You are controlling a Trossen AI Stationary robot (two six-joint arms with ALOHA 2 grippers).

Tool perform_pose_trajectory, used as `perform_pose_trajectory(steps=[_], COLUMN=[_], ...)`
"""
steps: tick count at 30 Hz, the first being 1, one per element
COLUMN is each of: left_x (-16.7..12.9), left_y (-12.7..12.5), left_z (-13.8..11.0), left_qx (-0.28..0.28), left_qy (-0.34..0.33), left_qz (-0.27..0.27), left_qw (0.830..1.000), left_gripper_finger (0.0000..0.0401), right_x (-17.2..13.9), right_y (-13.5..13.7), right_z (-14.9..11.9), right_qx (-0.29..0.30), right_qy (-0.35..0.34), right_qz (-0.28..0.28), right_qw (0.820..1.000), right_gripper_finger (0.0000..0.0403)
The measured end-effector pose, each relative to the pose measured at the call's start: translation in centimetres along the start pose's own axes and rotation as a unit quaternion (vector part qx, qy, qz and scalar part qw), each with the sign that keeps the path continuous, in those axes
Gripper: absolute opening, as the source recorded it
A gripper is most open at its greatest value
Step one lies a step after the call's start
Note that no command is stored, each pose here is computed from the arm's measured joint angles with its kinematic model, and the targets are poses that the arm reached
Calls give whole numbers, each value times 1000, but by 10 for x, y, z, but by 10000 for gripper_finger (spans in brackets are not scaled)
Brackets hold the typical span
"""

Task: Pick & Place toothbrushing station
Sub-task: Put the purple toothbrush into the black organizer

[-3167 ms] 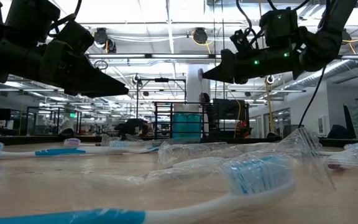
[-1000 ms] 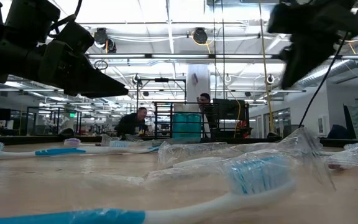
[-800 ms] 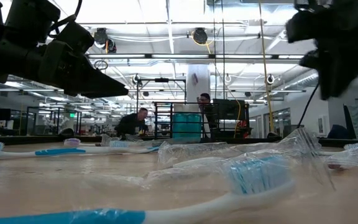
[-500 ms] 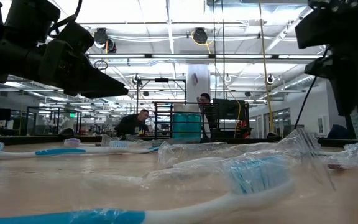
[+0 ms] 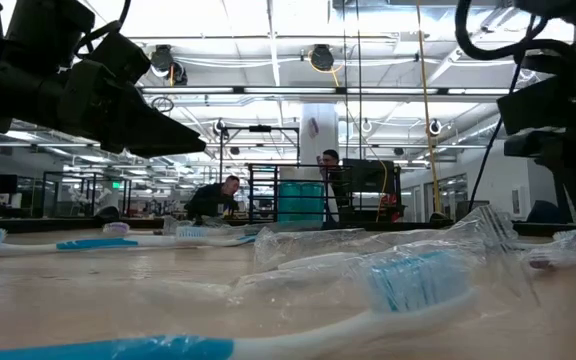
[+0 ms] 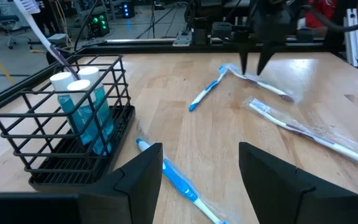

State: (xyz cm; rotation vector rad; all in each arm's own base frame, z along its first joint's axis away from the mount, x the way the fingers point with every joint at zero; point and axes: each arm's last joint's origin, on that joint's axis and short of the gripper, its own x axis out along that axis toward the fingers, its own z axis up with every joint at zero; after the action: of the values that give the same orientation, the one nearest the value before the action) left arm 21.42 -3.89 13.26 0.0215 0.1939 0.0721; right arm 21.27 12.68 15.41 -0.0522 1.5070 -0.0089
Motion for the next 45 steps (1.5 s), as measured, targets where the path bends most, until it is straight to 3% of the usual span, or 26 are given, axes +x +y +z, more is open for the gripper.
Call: perform_pose_trajectory(steps=[5,17,24,30,39,45], left_x=[0,0,0,0,11,48], left_y=[0,0,0,0,-16,-45], left_z=[0,0,1,1,18,49], left_qx=[-3,-7,-10,-14,-16,41], left_qy=[0,0,-3,-4,-13,112], left_qz=[-1,-1,0,0,-25,-11], left_qw=[1000,1000,1000,1000,999,993], left_gripper_finger=[216,216,216,216,216,216], right_x=[3,16,34,18,-19,-42], right_y=[-5,-10,-6,-3,10,14], right_z=[-2,35,76,99,79,49], right_qx=[-18,-23,-63,-70,-42,-1], right_qy=[-3,-135,-225,-273,-250,-236], right_qz=[-36,-57,-116,-136,-196,-219], right_qw=[999,989,965,950,947,947], right_gripper_finger=[128,128,127,127,127,127])
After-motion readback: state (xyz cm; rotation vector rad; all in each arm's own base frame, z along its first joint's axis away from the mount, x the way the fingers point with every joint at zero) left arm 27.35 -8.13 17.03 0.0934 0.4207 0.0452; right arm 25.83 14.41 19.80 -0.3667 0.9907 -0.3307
